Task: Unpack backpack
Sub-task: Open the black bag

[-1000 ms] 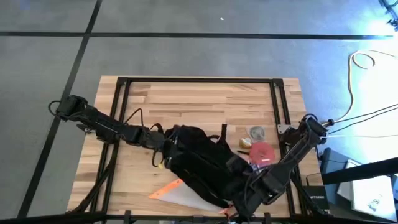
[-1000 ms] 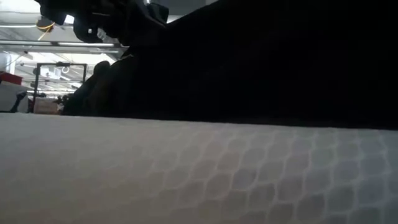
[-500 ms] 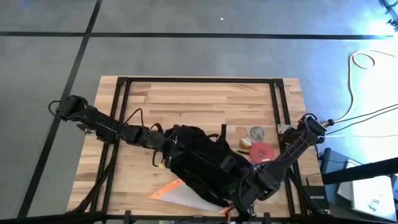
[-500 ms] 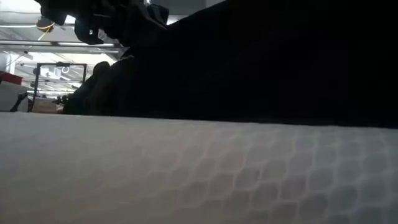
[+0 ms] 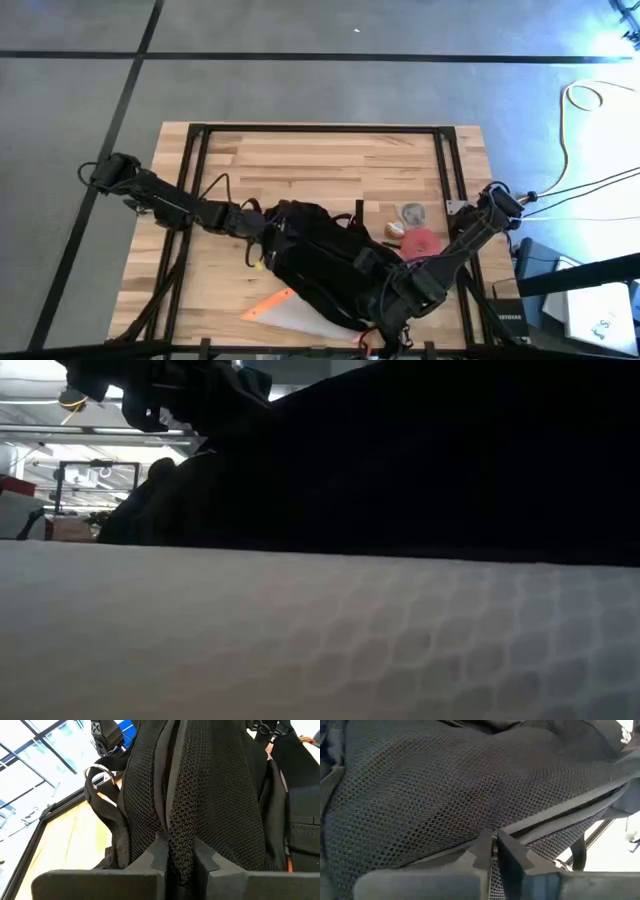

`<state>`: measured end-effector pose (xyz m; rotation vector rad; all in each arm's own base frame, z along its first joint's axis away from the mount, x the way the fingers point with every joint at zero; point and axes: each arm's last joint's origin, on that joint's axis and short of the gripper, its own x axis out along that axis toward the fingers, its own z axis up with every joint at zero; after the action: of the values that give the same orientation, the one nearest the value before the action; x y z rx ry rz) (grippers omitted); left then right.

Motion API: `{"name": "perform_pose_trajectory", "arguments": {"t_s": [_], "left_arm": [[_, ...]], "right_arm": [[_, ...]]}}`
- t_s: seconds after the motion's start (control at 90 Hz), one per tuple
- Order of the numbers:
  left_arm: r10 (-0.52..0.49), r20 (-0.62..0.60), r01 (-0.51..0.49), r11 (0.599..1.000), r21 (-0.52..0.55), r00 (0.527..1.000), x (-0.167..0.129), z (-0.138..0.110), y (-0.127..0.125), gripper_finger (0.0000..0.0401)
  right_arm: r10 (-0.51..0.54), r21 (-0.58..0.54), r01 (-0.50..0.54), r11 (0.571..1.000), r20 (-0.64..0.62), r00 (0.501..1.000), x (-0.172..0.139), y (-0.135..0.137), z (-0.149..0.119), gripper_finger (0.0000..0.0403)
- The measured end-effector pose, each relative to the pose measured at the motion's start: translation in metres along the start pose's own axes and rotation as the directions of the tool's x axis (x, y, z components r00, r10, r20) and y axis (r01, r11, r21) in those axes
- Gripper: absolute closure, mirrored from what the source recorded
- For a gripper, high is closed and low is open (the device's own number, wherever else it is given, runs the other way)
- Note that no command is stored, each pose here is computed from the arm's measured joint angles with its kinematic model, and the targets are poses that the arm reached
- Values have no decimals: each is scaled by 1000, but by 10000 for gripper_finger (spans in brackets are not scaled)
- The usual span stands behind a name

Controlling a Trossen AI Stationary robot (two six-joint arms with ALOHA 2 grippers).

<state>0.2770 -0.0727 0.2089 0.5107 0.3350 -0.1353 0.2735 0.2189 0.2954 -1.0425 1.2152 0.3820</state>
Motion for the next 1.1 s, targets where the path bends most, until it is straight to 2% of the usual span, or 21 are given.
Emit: {"name": "perform_pose_trajectory", "arguments": {"t_s": [0.133,0.389,0.689,1.1], "left_arm": [[1,0,-1,1000,1,1000,0,0,0,384],[3,-1,-3,1000,-1,1000,0,0,1,384],[0,3,0,1000,-1,1000,0,0,1,384],[-5,10,5,1000,0,1000,0,1,1,384]], "right_arm": [[-15,4,15,1000,-23,1000,1,-4,-3,397],[183,116,-185,976,25,983,12,-29,-14,401],[360,189,-374,908,106,927,18,-42,-20,402],[503,205,-533,821,182,845,15,-39,-20,402]]}}
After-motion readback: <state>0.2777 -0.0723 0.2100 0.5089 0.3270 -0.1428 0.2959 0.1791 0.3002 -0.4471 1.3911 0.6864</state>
